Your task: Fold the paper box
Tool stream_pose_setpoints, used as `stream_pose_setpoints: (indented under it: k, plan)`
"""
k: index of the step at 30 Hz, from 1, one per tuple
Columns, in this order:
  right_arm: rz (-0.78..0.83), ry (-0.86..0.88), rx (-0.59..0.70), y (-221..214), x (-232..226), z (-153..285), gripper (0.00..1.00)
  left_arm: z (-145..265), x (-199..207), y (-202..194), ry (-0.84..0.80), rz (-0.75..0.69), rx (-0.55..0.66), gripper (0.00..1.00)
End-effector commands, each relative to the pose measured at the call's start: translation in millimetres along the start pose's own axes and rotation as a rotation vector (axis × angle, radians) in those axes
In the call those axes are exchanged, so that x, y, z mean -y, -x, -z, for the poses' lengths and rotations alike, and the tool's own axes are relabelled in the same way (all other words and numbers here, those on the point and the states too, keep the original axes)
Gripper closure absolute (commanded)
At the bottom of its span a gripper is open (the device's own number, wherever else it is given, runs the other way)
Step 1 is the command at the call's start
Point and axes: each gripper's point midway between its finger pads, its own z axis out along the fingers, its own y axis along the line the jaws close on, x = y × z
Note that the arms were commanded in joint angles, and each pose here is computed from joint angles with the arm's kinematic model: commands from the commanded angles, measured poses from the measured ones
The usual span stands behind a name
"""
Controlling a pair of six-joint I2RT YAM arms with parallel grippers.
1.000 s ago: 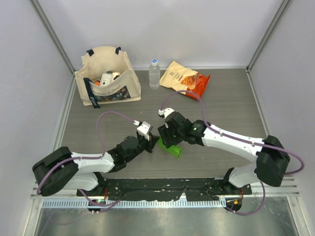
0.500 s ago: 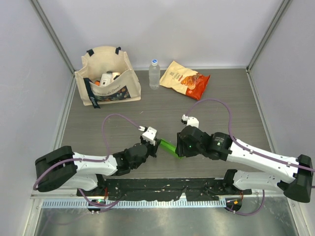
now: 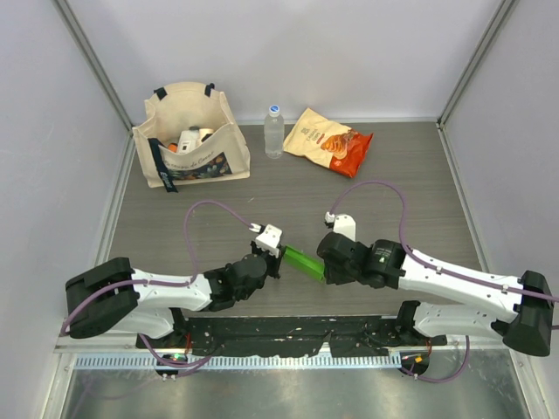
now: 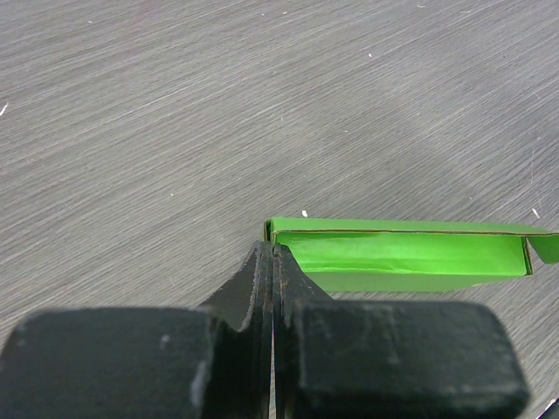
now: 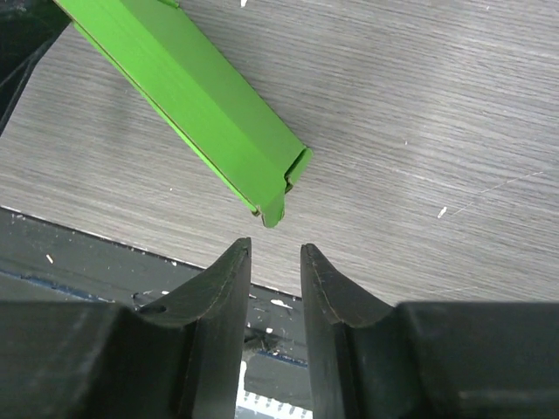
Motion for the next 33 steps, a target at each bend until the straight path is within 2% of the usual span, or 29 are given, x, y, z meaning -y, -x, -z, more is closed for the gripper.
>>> stream_pose_setpoints:
  k: [1, 9, 16, 22, 33]
  plan:
    - [-0.039, -0.007, 0.081, 18.4, -8.5, -7.3, 0.67, -1.5, -3.4, 2.6, 0.034, -0.015, -0.004, 1.0]
    - [-0.025, -0.034, 0.083, 18.8, -7.7, -16.2, 0.73, -1.2, -2.5, 2.9, 0.031, -0.014, -0.005, 1.0]
    - [-0.039, -0.046, 0.081, 17.6, -6.4, -18.1, 0.87, -1.2, -0.8, 1.9, 0.026, -0.015, -0.008, 1.0]
    - [-0.189, 0.02, 0.136, 29.5, -17.7, -9.6, 0.99, -0.3, 1.6, 2.6, 0.021, -0.015, -0.006, 1.0]
    - [-0.391, 0.066, 0.171, 35.0, -14.1, -11.2, 0.99, 0.5, 4.3, 1.8, 0.017, -0.022, -0.007, 1.0]
